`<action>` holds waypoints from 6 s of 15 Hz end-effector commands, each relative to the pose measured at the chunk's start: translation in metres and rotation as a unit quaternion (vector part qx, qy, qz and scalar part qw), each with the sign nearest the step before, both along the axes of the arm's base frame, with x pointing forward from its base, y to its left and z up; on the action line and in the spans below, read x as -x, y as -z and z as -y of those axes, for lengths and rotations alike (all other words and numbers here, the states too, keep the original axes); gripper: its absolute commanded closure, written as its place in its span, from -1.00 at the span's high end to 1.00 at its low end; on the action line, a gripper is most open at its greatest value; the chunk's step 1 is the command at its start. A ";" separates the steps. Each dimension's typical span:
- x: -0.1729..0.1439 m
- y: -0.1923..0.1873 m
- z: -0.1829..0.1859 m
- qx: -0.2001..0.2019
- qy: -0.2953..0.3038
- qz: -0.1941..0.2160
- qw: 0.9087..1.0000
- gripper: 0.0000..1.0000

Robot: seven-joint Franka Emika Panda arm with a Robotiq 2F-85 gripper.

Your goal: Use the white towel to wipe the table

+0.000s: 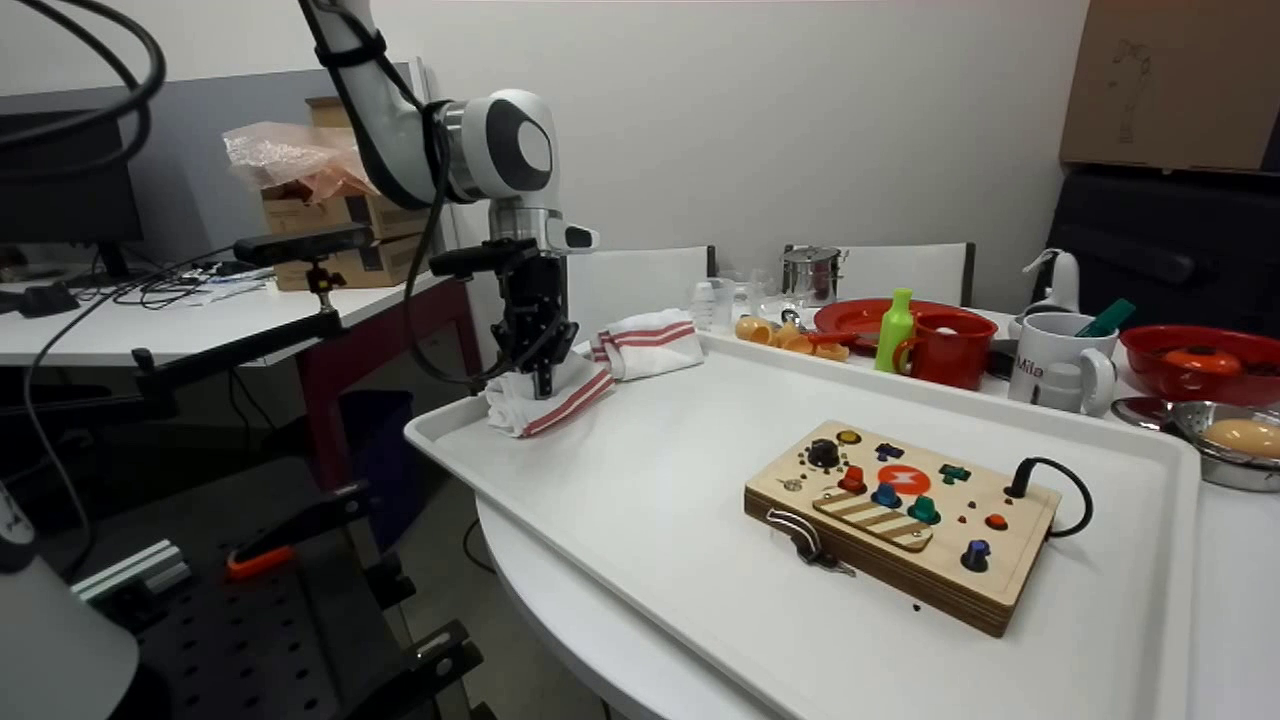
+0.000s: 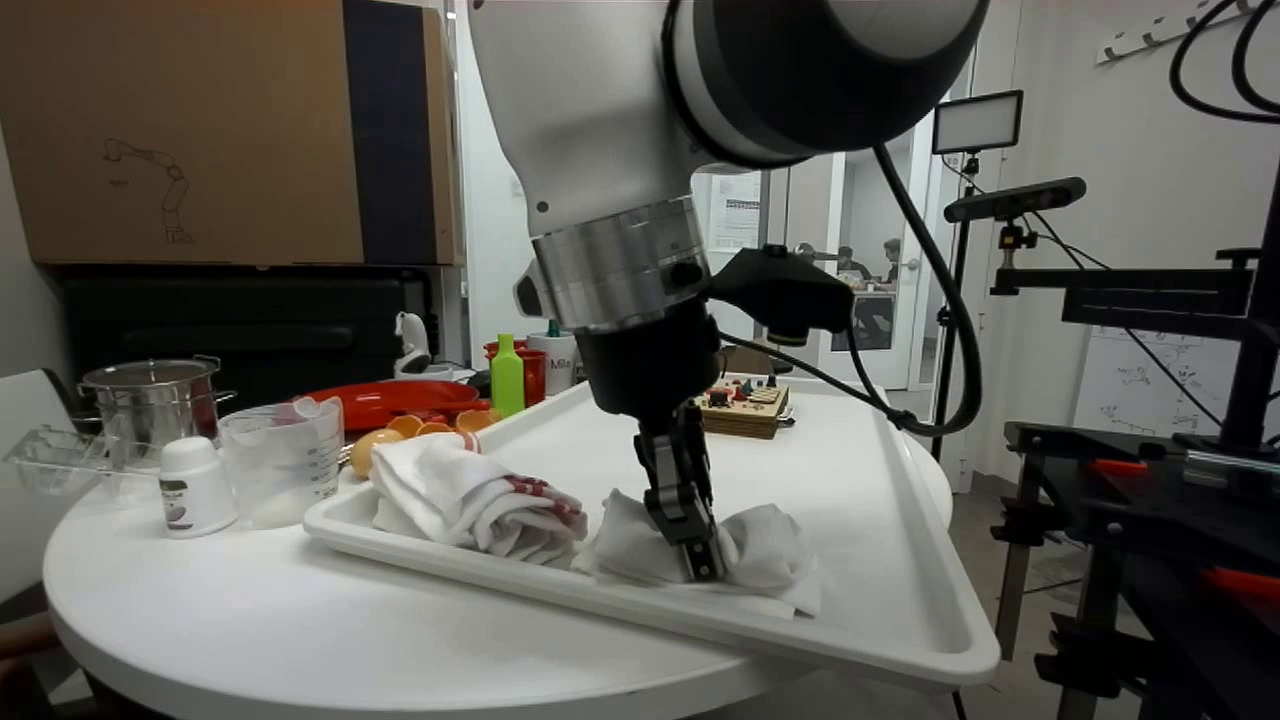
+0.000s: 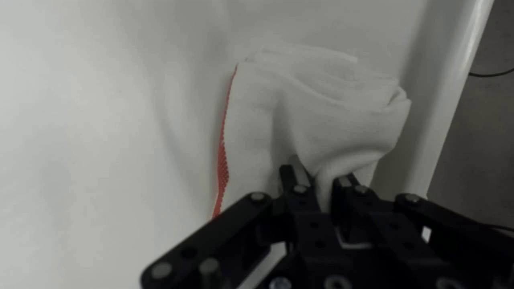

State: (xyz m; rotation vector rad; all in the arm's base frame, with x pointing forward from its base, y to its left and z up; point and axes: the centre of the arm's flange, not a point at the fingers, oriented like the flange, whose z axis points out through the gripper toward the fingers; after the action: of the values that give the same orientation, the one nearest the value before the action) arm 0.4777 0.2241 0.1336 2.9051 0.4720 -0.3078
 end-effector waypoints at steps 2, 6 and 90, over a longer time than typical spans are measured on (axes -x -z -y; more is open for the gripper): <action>0.036 0.008 0.010 -0.009 0.036 -0.025 0.999 -0.93; 0.042 0.003 0.017 -0.006 0.054 -0.006 0.999 -0.93; -0.094 0.018 0.180 0.064 0.168 0.067 0.982 -0.93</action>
State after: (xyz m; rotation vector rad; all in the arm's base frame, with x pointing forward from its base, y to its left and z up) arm 0.5805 0.0739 0.1344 2.8551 0.0053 -0.1272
